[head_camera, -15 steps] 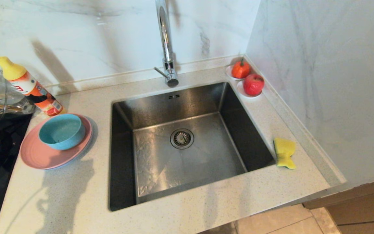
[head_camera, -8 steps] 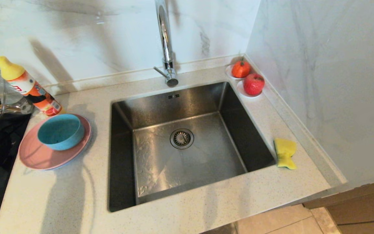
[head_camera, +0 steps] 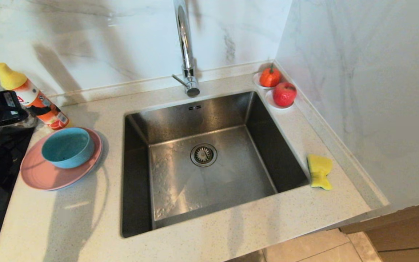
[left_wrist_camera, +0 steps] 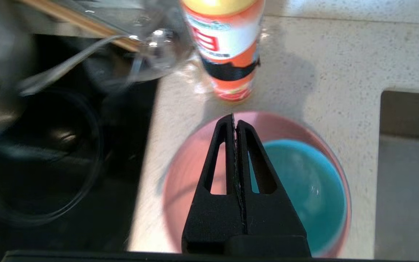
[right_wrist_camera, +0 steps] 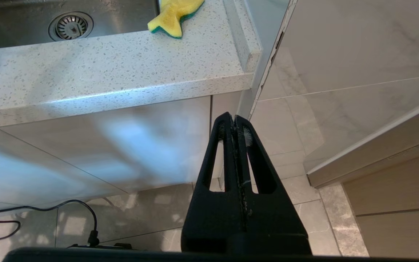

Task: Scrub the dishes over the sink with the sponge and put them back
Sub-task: Grab the dish soap

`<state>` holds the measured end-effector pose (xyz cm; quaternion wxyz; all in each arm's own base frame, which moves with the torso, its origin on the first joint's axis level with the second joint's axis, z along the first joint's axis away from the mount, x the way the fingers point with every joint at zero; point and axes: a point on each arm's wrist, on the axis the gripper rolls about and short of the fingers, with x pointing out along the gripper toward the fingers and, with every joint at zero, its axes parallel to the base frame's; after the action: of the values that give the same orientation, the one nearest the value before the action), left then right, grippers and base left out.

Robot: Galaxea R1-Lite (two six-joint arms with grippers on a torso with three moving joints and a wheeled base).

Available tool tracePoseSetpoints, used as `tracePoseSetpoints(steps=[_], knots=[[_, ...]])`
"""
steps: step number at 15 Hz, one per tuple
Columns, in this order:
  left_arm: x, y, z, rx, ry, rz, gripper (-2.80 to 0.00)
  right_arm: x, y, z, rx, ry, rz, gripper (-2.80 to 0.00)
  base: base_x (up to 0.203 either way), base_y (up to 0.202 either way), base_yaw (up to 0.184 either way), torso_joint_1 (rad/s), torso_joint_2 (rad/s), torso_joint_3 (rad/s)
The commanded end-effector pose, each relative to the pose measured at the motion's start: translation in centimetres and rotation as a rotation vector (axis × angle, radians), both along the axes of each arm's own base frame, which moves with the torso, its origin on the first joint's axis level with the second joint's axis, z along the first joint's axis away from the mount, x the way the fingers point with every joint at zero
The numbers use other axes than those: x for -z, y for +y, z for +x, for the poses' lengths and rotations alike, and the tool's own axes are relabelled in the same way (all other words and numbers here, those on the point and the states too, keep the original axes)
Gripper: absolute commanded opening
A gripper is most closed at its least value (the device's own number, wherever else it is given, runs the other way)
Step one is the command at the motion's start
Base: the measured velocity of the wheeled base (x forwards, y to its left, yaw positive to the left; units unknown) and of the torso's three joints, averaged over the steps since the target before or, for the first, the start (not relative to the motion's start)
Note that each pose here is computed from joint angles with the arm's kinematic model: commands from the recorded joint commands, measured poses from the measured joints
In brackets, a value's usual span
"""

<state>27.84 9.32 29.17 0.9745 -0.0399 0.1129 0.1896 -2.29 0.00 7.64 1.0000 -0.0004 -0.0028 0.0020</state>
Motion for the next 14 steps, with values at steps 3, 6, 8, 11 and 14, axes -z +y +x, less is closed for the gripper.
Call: tracePoseSetpoints(steps=[3, 6, 8, 11, 14], knots=[[3.0, 1.1, 3.2, 0.034, -0.068, -0.031, -2.8, 0.0, 0.0, 0.0, -0.001, -0.001, -0.001, -2.8, 0.0, 0.0, 0.0, 0.0, 0.0, 0.0], [3.9, 1.6, 4.7, 0.039, -0.104, -0.031, -2.8, 0.0, 0.0, 0.0, -0.001, -0.001, -0.001, -2.8, 0.0, 0.0, 0.0, 0.0, 0.0, 0.0], [4.5, 1.9, 5.6, 0.037, -0.108, -0.032, -2.8, 0.0, 0.0, 0.0, -0.001, -0.001, -0.001, -2.8, 0.0, 0.0, 0.0, 0.0, 0.0, 0.0], [4.3, 2.2, 6.5, 0.024, -0.151, -0.08, 0.0, 0.0, 0.0, 0.0, -0.001, -0.001, -0.001, -2.8, 0.0, 0.0, 0.0, 0.0, 0.0, 0.0], [4.2, 2.4, 7.2, 0.02, -0.188, -0.096, 0.0, 0.0, 0.0, 0.0, -0.001, -0.001, -0.001, -2.8, 0.0, 0.0, 0.0, 0.0, 0.0, 0.0]])
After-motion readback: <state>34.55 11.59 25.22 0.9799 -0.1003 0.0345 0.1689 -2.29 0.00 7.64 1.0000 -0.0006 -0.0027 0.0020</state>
